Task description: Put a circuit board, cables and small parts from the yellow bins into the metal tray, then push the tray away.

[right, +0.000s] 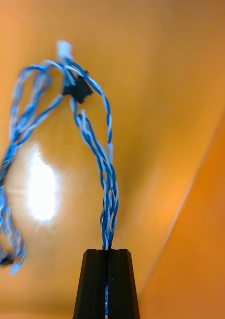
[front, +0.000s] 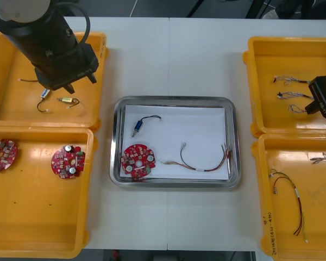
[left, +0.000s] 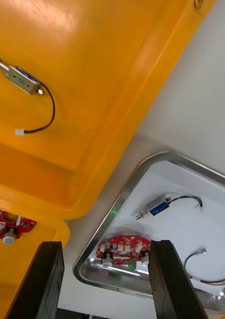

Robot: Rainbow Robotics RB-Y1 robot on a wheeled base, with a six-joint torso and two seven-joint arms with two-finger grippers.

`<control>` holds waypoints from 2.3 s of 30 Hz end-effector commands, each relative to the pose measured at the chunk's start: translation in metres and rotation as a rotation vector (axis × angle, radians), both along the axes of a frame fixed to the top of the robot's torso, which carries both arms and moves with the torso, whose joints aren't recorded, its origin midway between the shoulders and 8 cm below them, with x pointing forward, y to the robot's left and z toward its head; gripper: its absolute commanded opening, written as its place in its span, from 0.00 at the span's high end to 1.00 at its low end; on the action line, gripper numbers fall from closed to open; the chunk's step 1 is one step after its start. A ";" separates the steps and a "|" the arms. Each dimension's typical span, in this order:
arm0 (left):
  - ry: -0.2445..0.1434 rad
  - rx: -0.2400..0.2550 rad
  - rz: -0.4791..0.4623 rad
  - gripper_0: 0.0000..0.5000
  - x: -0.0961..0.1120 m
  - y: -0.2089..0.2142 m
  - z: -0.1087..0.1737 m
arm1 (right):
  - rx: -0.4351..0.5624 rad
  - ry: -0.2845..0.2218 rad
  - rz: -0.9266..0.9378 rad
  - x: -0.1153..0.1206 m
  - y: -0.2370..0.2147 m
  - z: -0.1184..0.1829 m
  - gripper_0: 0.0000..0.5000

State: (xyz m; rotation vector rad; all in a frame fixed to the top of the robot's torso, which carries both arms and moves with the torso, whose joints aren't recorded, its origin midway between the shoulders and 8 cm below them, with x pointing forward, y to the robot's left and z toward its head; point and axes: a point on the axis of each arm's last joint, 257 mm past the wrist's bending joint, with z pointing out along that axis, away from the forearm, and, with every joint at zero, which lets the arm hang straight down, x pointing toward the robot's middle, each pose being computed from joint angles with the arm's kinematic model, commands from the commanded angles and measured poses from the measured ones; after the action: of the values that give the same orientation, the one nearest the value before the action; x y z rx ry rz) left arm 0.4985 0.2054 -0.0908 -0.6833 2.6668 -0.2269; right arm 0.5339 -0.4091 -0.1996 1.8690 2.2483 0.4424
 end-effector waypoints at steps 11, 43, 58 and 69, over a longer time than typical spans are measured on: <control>-0.092 -0.098 0.334 0.00 0.033 0.054 0.053 | -0.002 -0.106 0.083 -0.028 -0.032 0.134 1.00; -0.044 -0.283 0.654 0.00 0.067 0.095 -0.008 | -0.542 -0.176 1.005 -0.095 0.035 0.214 1.00; -0.052 -0.292 0.661 0.00 0.070 0.106 -0.055 | -0.782 -0.169 1.663 -0.131 0.094 0.198 1.00; -0.063 -0.284 0.676 0.00 0.072 0.104 -0.083 | -0.875 -0.261 2.080 -0.133 0.145 0.178 1.00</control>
State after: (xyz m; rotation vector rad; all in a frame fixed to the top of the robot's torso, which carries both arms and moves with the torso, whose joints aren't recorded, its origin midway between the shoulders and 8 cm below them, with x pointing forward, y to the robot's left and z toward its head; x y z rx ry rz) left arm 0.5689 0.3126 -0.1686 -1.5171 2.2541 -0.4164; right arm 0.4009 -0.2756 -0.0245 -1.0154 2.5206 -0.1553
